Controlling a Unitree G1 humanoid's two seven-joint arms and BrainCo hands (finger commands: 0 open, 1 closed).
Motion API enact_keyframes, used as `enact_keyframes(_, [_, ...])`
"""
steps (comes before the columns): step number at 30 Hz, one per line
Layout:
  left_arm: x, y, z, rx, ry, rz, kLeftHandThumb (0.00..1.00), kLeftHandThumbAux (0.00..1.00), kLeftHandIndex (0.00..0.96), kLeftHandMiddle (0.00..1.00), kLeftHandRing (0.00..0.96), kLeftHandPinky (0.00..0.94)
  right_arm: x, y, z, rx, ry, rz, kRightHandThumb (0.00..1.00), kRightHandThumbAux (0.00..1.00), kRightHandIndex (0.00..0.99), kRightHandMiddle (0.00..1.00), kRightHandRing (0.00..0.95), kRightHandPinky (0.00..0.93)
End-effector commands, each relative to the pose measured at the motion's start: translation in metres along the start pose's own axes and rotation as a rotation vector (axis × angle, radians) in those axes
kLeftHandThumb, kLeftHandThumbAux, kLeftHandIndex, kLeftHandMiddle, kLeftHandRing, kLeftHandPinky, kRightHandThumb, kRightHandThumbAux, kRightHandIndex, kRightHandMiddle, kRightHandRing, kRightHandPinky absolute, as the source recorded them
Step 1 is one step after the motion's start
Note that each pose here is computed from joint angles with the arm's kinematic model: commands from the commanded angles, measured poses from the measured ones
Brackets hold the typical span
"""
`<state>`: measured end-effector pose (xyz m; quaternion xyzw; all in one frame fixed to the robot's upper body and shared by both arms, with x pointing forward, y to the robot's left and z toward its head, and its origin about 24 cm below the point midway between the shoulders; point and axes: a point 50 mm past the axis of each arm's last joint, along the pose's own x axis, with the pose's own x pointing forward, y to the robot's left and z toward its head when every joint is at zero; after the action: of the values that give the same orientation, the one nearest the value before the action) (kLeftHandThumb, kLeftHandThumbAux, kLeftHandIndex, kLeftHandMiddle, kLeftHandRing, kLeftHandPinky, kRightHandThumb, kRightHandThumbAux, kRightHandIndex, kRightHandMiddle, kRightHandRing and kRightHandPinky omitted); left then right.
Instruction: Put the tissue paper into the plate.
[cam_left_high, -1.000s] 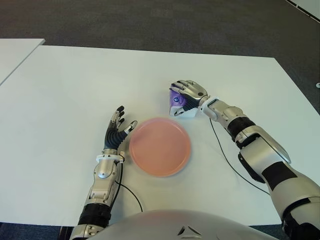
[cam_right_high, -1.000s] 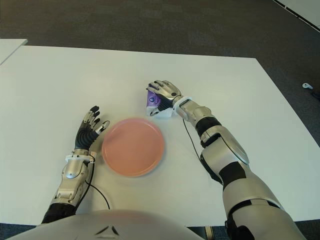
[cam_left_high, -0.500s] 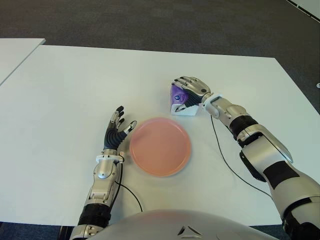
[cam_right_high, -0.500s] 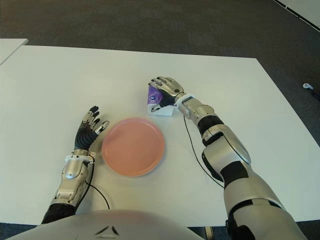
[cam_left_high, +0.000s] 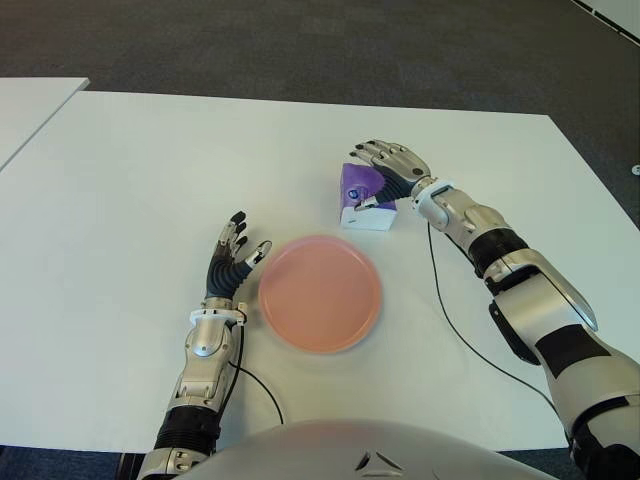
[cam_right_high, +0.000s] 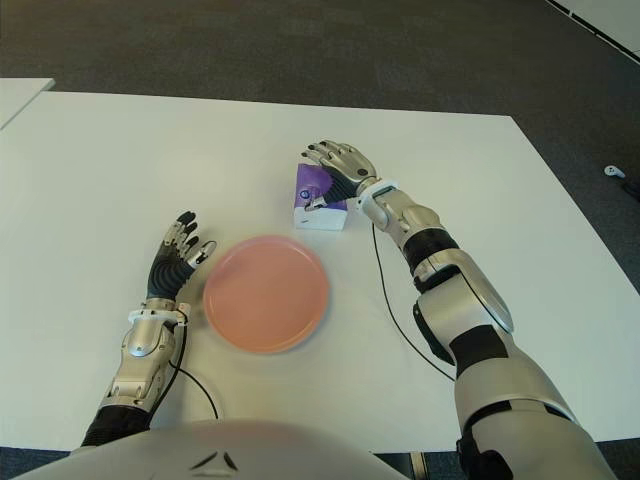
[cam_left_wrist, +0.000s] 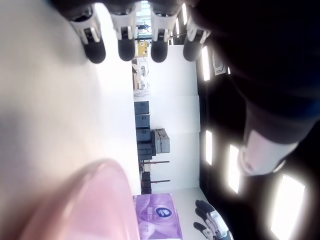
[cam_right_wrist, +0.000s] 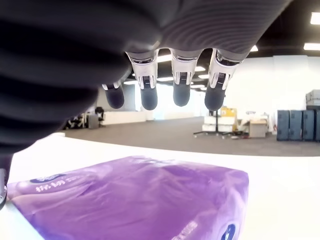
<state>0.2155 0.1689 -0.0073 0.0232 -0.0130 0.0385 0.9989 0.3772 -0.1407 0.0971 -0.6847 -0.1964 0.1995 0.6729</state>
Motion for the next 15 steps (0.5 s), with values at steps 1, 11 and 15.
enact_keyframes(1, [-0.0037,0.0023,-0.0081,-0.005,0.053,-0.003,0.0,0.634,0.0,0.0,0.0,0.0,-0.006,0.0083,0.0003,0.032,-0.002,0.024,0.253,0.464,0.0,0.0,0.0,0.0])
enact_keyframes(11, [-0.0037,0.0032,-0.008,-0.006,0.054,0.003,0.0,0.638,0.0,0.0,0.0,0.0,-0.0098,0.0122,0.0013,0.03,-0.012,0.038,0.232,0.475,0.0,0.0,0.0,0.0])
enact_keyframes(15, [-0.0037,0.0038,-0.0077,-0.006,0.053,0.008,0.0,0.636,0.0,0.0,0.0,0.0,-0.0126,0.0166,0.0023,0.025,-0.022,0.06,0.224,0.472,0.0,0.0,0.0,0.0])
